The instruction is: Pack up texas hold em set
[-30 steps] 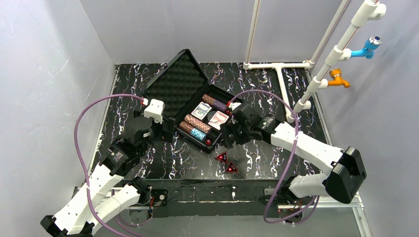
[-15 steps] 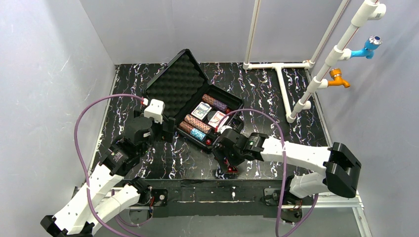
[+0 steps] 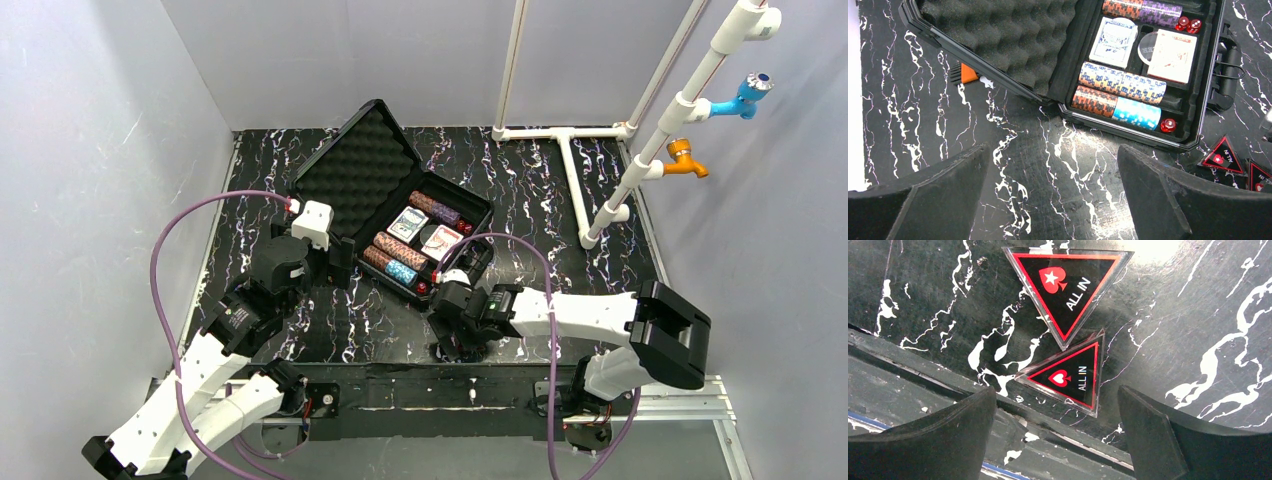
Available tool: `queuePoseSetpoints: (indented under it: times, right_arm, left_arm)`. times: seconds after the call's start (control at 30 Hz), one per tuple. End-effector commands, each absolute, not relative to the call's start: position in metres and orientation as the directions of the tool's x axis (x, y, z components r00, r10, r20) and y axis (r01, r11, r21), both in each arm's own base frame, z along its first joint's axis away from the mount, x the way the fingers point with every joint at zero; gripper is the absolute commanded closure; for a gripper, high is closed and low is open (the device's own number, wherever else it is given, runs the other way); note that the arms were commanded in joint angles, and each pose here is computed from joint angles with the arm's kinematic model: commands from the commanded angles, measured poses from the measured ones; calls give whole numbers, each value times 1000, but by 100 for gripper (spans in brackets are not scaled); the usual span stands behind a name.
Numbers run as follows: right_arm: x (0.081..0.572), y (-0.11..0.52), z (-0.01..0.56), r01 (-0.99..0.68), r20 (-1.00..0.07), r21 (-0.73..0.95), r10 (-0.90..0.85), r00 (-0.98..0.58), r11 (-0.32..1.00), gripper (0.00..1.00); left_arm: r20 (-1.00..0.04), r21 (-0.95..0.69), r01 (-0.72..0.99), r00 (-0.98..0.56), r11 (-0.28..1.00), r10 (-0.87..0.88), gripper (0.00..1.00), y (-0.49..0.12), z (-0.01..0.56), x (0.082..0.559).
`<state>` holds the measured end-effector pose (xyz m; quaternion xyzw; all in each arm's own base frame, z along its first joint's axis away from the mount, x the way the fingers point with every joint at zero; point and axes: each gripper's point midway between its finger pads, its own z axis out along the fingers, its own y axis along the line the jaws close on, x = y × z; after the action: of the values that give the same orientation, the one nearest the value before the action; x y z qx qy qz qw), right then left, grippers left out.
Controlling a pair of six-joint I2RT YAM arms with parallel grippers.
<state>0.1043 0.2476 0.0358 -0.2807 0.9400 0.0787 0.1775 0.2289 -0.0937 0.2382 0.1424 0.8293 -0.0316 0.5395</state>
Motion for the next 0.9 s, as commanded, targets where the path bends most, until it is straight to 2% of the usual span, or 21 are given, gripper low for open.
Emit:
queuePoseSetpoints:
  times: [0.0,0.87]
  right_arm:
    - [108,252,31,-534,-403,35,-477,-781,845,3]
    - [109,249,18,-531,-387,-34,-501,-774,846,15]
  left_arm:
    - [-905,109,265,-373,958,206,1,-90,241,228]
    - [-906,109,263,-371,959,205,1,-90,241,228]
